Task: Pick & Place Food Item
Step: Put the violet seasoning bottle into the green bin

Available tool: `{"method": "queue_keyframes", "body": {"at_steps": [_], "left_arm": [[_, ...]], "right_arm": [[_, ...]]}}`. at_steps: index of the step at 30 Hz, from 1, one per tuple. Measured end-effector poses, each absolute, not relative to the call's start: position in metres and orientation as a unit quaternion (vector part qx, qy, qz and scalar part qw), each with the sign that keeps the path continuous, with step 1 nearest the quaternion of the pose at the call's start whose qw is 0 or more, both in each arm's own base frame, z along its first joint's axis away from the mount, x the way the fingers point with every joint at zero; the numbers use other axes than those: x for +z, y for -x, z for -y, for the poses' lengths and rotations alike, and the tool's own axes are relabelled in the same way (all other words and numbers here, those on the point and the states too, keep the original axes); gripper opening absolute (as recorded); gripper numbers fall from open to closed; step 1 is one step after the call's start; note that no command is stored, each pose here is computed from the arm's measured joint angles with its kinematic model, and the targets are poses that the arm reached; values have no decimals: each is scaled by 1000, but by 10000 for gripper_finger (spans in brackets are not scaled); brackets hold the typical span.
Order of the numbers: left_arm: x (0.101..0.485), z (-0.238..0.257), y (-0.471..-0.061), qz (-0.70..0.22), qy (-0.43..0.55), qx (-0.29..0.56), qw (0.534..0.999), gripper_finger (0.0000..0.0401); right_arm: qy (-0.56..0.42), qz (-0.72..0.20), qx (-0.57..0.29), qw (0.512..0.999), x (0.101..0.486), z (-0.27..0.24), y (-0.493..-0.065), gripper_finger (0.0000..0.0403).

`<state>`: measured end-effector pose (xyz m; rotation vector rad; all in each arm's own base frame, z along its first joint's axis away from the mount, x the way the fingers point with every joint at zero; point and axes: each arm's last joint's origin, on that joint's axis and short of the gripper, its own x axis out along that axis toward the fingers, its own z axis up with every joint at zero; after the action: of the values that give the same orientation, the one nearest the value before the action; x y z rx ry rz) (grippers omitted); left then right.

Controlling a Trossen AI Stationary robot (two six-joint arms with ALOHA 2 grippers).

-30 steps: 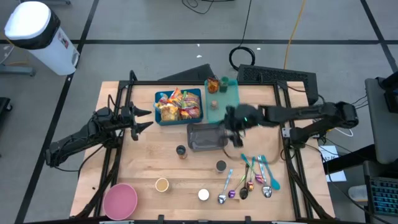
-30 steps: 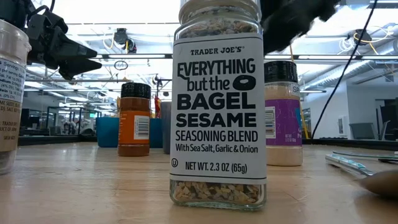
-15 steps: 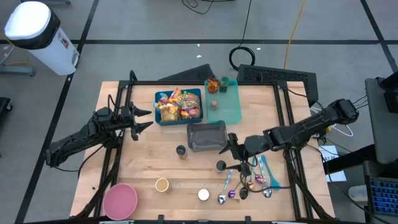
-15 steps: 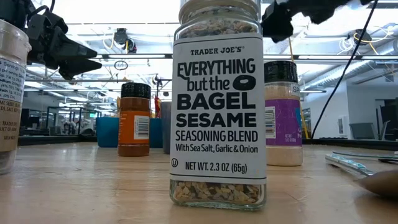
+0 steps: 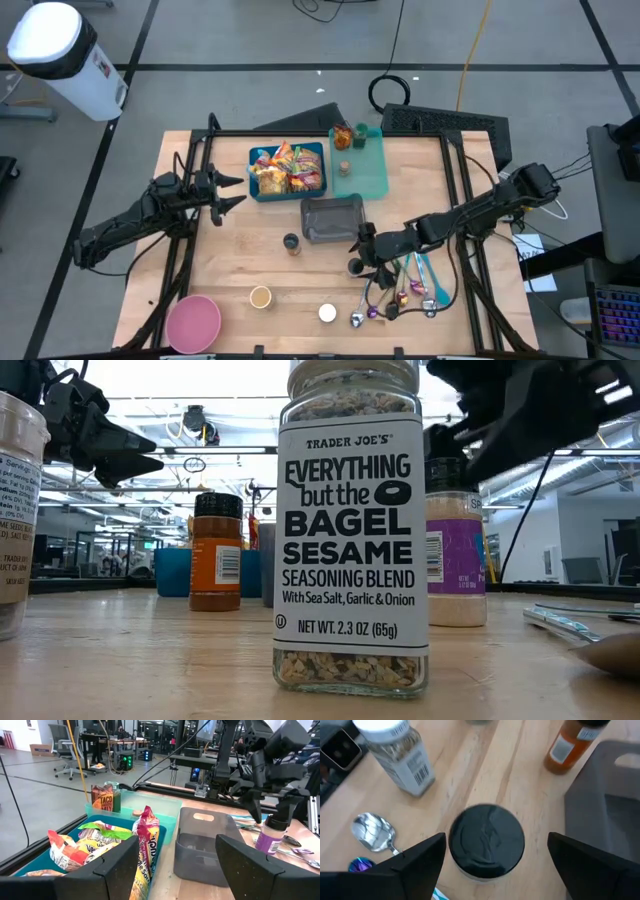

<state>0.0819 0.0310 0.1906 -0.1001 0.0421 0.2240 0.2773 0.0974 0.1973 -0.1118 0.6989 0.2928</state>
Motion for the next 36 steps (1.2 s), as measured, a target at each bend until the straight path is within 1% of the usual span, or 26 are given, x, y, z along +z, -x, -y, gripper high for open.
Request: {"method": "queue_keyframes", "body": {"at_steps": [5,8,11,16,17,21,25,27,32,36], "left_arm": [[191,-31,-82,-21,50,112,992,271],[191,-31,-82,-21,50,112,992,271],[191,-31,-82,-21,50,112,992,271],[191,-31,-82,-21,50,112,992,271],[191,-31,-82,-21,50,112,992,271],[191,-31,-82,-21,50,112,992,271],[191,-31,-82,-21,50,112,992,271],[191,-31,-82,-21,50,112,992,271],[191,-31,-82,-20,50,112,992,271],[191,-31,-82,-21,50,112,992,271]], "right_arm": [[55,-347,143,925,194,-98,-278,321],[54,-342,144,927,195,-98,-278,301],[48,-339,143,929,197,-98,-278,270],[23,-346,134,928,196,-98,-278,201],[21,-346,133,929,197,-98,-278,192],[19,-341,132,930,206,-95,-273,192],[4,-313,120,942,232,-86,-264,192],[-8,-285,100,953,248,-77,-259,192],[-21,-235,38,971,279,-49,-240,211],[-35,-219,-18,975,293,-19,-224,197]]}}
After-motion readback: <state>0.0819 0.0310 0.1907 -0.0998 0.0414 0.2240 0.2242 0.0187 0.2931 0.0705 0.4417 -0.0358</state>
